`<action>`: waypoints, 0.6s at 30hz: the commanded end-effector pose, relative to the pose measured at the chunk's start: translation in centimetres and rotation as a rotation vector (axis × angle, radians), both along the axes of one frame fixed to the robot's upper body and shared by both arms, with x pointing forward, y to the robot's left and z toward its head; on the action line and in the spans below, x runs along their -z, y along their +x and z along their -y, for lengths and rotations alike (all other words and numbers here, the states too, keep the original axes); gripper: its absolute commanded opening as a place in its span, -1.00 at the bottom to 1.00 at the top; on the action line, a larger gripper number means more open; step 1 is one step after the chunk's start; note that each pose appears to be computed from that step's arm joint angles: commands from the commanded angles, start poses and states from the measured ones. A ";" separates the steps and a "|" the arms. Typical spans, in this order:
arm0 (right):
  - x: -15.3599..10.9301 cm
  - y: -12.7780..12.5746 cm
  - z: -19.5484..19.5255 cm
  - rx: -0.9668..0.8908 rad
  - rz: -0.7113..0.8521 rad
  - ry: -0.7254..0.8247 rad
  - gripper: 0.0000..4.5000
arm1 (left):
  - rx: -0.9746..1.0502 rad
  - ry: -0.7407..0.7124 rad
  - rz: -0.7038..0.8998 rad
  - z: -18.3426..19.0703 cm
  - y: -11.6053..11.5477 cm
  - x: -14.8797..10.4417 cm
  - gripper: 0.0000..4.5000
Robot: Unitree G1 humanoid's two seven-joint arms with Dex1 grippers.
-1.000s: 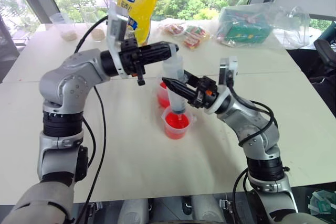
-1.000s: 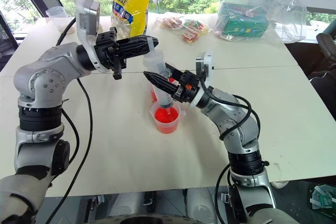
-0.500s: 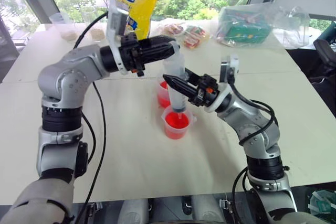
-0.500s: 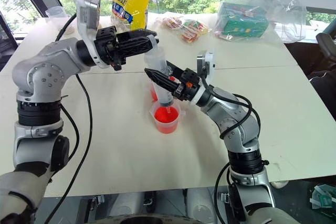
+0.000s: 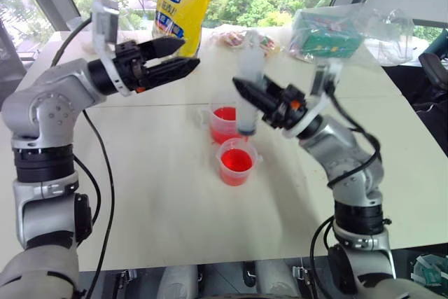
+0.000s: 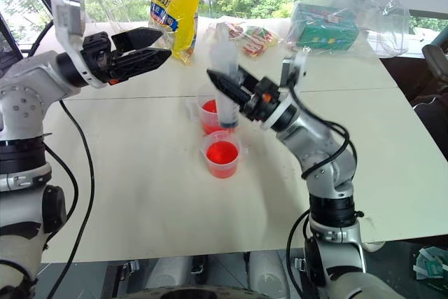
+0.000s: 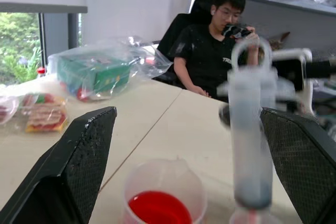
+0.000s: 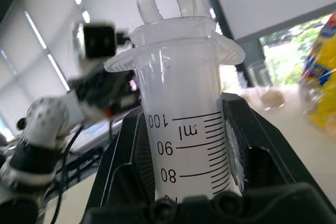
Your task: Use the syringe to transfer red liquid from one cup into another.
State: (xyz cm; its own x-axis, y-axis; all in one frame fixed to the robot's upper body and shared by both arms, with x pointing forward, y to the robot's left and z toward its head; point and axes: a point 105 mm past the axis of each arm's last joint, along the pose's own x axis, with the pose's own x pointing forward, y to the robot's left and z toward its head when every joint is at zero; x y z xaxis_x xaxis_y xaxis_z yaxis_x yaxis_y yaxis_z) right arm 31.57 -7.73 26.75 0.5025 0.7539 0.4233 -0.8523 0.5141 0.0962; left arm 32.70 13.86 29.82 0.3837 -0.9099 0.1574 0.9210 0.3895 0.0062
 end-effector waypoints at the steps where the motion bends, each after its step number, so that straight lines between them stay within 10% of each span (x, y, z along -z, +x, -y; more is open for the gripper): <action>1: -1.6 1.8 2.8 0.169 -0.049 -0.005 -0.38 | 0.002 0.017 0.040 0.0 -1.0 -0.2 0.99; 18: 11.3 3.7 12.7 0.581 -0.862 -0.518 -0.38 | 0.044 0.193 -0.002 2.7 -3.0 7.0 0.99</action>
State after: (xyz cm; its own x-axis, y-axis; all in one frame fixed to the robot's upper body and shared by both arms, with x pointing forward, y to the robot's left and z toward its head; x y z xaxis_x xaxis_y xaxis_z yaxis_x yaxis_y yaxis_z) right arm 35.21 -19.87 14.73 0.7854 0.3180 -0.5311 -0.2340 0.9468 0.2208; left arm 30.31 11.51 21.83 0.3589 -0.9322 -0.0472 0.9334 0.3586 0.0161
